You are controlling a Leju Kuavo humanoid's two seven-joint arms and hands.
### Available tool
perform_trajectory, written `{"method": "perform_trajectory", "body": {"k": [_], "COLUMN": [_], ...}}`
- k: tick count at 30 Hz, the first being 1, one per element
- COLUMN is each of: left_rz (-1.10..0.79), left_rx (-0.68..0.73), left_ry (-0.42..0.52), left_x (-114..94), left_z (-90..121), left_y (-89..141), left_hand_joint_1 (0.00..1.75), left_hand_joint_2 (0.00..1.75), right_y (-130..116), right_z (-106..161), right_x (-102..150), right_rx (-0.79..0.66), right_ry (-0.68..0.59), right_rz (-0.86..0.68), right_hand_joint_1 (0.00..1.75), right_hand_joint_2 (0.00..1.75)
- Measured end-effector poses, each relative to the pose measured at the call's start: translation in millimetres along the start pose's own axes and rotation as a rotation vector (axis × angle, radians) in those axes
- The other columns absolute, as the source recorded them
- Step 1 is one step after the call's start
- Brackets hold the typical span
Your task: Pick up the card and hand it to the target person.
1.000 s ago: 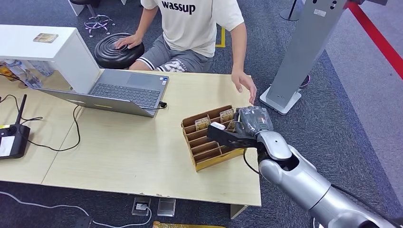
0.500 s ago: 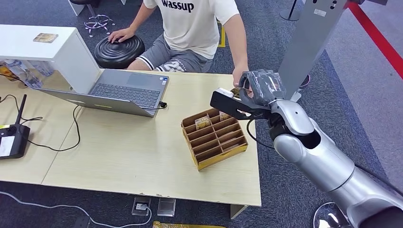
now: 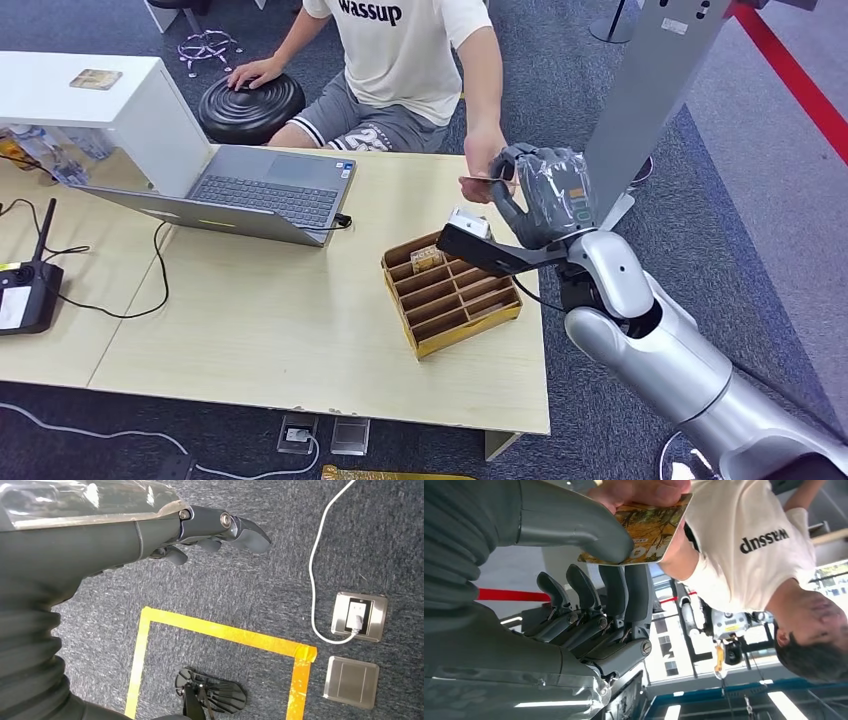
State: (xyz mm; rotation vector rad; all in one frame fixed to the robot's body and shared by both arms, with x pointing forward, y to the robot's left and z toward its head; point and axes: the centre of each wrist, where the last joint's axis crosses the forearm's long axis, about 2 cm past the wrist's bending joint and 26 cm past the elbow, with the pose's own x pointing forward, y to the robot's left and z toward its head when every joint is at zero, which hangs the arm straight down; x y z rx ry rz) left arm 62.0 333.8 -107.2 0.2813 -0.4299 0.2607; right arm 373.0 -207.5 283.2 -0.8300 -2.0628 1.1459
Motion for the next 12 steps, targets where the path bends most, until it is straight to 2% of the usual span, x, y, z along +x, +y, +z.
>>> {"method": "perform_trajectory", "body": {"k": [2,3,7,12], "left_rz": [-0.002,-0.003,-0.012,0.002], "left_rx": [-0.001,-0.002,-0.005,0.007], "left_ry": [-0.005,-0.007,-0.012,-0.011], "left_x": [0.0,0.0,-0.1,-0.2], "left_z": [0.0,0.1,0.2,0.2], "left_y": [-0.3,-0.3,-0.8,-0.7], "left_hand_joint_1": [0.00,0.00,0.00,0.00], "left_hand_joint_2": [1.31,1.75,0.00,0.00], "right_y": [7.2,10.4,21.3,33.9], "right_z": [4.9,7.2,16.9,29.7], "right_x": [0.6,0.8,-0.4,-2.9], "right_rx": [-0.018,-0.027,-0.047,-0.039], "right_ry": [-0.015,-0.020,-0.015,0.017], "right_rz": [-0.018,-0.028,-0.095,-0.325], "right_hand_joint_1": [0.00,0.00,0.00,0.00], "right_hand_joint_2": [1.75,1.75,1.75,1.75]}}
